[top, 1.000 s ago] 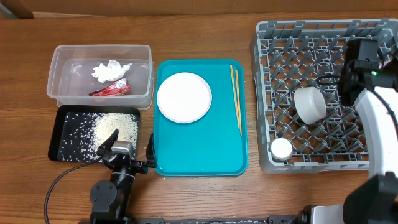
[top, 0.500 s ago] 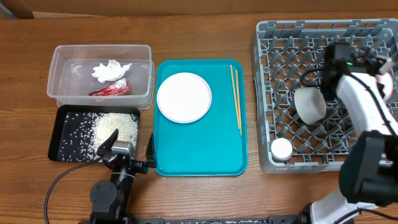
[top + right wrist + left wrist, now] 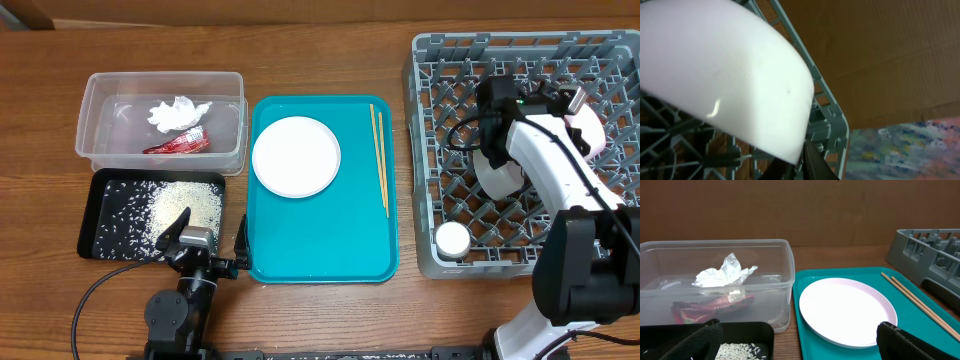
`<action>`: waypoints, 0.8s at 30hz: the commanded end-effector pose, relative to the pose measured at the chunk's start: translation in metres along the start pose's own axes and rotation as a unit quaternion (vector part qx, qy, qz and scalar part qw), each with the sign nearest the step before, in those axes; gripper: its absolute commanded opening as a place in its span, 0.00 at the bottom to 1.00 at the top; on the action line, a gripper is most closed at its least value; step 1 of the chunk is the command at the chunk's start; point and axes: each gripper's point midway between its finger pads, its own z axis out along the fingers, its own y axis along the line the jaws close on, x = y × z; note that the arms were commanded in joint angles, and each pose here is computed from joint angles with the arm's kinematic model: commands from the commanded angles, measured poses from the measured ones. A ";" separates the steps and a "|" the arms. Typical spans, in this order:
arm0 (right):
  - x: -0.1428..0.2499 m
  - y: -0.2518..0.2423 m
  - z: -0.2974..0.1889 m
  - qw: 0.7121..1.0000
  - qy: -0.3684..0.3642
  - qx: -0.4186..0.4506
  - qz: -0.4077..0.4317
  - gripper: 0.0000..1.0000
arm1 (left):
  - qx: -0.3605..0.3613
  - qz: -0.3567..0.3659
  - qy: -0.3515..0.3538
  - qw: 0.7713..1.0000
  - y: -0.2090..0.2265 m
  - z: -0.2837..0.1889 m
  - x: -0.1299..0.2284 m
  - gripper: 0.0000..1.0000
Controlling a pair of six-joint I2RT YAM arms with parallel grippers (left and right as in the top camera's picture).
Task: Sort waste into correct bins and load items into the dishwasher
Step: 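Set the pink bowl tilted into the grey rack, release, then grasp the white plate on the teal tray with the right gripper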
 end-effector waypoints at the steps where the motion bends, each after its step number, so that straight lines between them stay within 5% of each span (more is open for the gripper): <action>1: 0.007 0.000 -0.004 0.999 0.008 0.000 0.050 0.17 | 0.005 -0.003 -0.003 1.000 -0.001 0.000 0.001 1.00; 8: 0.018 0.001 -0.016 0.996 0.029 -0.025 0.078 0.38 | 0.005 -0.003 -0.003 1.000 -0.001 0.000 0.001 1.00; 17: -0.005 -0.001 -0.084 0.972 0.025 -0.180 0.146 0.40 | 0.004 -0.003 -0.003 1.000 -0.001 0.000 0.001 1.00; 22: -0.023 0.002 -0.162 0.930 -0.016 -0.352 0.104 0.40 | 0.005 -0.003 -0.003 1.000 -0.001 0.000 0.001 1.00; 24: -0.022 0.016 -0.211 0.883 -0.043 -0.465 0.043 0.40 | 0.005 -0.003 -0.003 1.000 -0.001 0.000 0.001 1.00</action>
